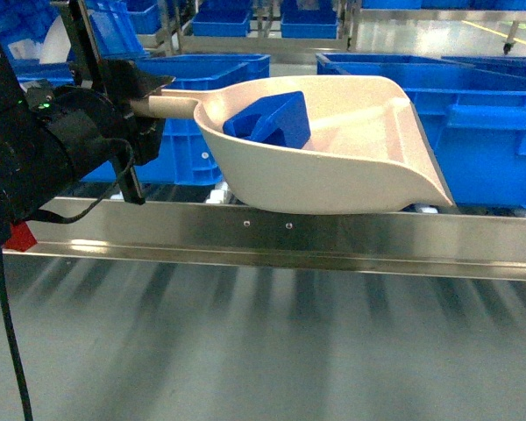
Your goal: Place part in tray to right shelf
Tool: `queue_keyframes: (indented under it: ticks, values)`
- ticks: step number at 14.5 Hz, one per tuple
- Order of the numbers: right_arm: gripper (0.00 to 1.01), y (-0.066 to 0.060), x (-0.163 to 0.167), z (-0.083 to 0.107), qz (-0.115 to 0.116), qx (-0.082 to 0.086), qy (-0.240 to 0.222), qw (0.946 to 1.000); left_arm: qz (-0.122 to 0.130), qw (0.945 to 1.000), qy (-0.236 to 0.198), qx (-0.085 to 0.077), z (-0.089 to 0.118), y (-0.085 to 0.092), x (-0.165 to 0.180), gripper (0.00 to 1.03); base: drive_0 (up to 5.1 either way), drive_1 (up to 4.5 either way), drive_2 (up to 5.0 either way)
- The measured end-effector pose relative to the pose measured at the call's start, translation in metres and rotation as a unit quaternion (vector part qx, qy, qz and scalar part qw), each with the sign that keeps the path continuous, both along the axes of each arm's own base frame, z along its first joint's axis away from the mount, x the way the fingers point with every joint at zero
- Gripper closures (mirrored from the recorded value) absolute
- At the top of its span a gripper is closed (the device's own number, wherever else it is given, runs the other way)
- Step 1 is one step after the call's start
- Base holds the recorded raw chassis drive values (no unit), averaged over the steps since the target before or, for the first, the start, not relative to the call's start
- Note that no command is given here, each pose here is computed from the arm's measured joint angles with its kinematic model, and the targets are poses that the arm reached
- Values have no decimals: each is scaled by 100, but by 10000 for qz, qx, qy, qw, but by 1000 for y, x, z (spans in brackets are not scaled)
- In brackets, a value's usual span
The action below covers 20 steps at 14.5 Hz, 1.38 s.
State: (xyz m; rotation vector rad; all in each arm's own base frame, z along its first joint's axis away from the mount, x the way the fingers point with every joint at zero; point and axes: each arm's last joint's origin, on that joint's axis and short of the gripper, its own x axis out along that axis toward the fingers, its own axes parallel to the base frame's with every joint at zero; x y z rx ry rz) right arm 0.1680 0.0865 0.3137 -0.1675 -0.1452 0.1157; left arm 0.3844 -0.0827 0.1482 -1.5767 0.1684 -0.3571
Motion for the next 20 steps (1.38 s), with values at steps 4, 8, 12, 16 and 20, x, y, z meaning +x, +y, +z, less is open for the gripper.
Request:
queue_keyframes:
  ticks: [4, 8, 12, 16, 20]
  values:
    - [3, 0, 0, 0, 0, 0, 0, 10000, 0, 10000, 0, 0, 0, 0, 0, 91, 0, 0, 0]
    - [3, 0, 0, 0, 0, 0, 0, 10000, 0, 10000, 0, 0, 0, 0, 0, 91, 0, 0, 0]
    - [3, 0, 0, 0, 2, 0, 0, 10000, 0, 10000, 0, 0, 0, 0, 0, 91, 0, 0, 0]
    - [3, 0, 0, 0, 0, 0, 0, 10000, 0, 10000, 0, 0, 0, 0, 0, 91, 0, 0, 0]
    - [3, 0, 0, 0, 0, 0, 0, 10000, 0, 10000, 0, 0, 0, 0, 0, 91, 0, 0, 0]
